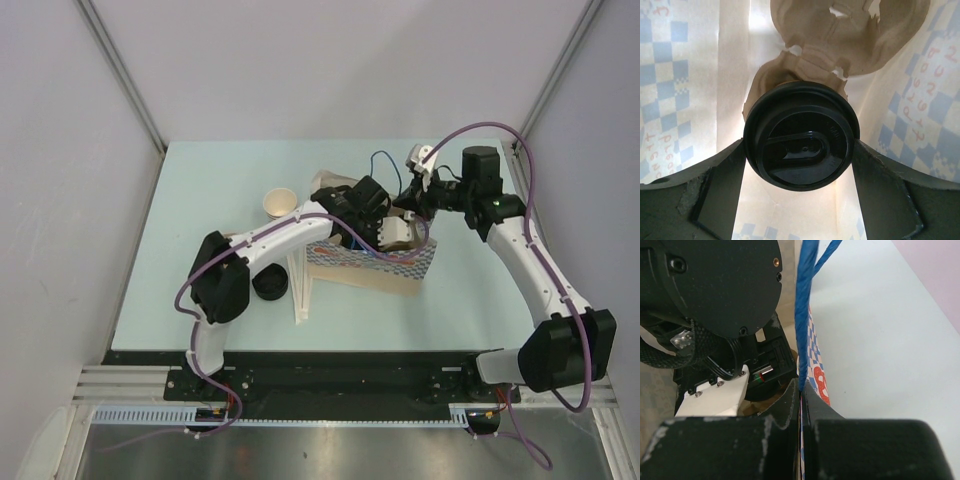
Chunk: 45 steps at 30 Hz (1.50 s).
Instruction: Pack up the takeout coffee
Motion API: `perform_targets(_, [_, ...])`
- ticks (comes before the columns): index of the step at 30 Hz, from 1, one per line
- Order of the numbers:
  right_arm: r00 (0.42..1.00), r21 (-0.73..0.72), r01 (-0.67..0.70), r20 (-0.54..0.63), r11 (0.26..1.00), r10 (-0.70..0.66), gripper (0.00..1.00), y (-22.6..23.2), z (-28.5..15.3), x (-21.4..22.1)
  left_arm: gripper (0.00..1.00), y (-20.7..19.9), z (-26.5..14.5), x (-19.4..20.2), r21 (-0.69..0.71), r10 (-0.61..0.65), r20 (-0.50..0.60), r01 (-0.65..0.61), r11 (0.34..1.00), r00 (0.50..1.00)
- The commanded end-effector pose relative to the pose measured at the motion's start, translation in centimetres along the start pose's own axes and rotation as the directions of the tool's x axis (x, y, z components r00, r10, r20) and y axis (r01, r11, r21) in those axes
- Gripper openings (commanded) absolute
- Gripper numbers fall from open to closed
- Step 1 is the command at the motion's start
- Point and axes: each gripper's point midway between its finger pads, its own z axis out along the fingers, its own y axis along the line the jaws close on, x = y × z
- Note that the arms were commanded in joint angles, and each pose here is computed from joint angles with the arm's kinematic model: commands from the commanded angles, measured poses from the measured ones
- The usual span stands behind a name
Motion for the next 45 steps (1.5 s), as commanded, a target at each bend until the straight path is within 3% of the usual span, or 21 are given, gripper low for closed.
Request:
perform_targets(1, [0.999,-0.056,-0.042,0.022,0.998,0.043,0.0,0.8,0.4,0.0,0.05,-1.2,3.5,1.4,0.095,-0.003,-0.032,0.006,0.995,0.999])
perform_targets(19, [0.998,-0.051,-0.06,0.022,0.997,0.061,0.0,-0.4,0.2,1.0,0.02,-3.4,6.8,5.7,0.201,-0.045,-0.105,0.065,0.977,0.994])
perform_targets(27, [0.998,-0.052,-0.063,0.025,0.997,0.065,0.0,-0.5,0.1,1.0,0.03,-3.6,6.4,7.7,0.195,-0.077,-0.12,0.099,0.976,0.99])
perform_targets(29, [0.998,-0.053,-0.062,0.027,0.997,0.064,0.0,-0.5,0.1,1.0,0.08,-3.3,6.0,7.4,0.181,-0.086,-0.105,0.104,0.978,0.991])
perform_targets(30, [0.998,-0.051,-0.059,0.03,0.997,0.06,0.0,-0.6,0.1,0.9,0.18,-3.1,5.5,6.9,0.173,-0.089,-0.085,0.103,0.98,0.992])
perform_targets(34, [0.998,-0.05,-0.055,0.034,0.997,0.057,0.0,-0.7,0.1,0.8,0.39,-2.0,3.9,4.9,0.132,-0.099,-0.014,0.1,0.986,0.995])
perform_targets(35, [0.998,-0.049,-0.055,0.033,0.997,0.057,0.0,-0.7,0.2,0.8,0.49,-1.8,3.7,4.6,0.125,-0.106,-0.003,0.106,0.986,0.994])
perform_targets(40, [0.998,-0.054,-0.055,0.035,0.997,0.057,0.0,-0.6,0.2,0.8,0.73,-0.3,1.6,2.0,0.081,-0.122,0.081,0.116,0.99,0.989])
perform_targets(44, [0.998,-0.054,-0.048,0.04,0.997,0.05,0.0,-0.7,0.2,0.7,0.99,0.4,0.0,0.1,0.068,-0.127,0.142,0.119,0.991,0.982])
perform_targets(45, [0.998,-0.054,-0.046,0.039,0.997,0.048,0.0,-0.7,0.3,0.7,0.99,0.6,-0.3,-0.3,0.064,-0.126,0.152,0.118,0.991,0.98])
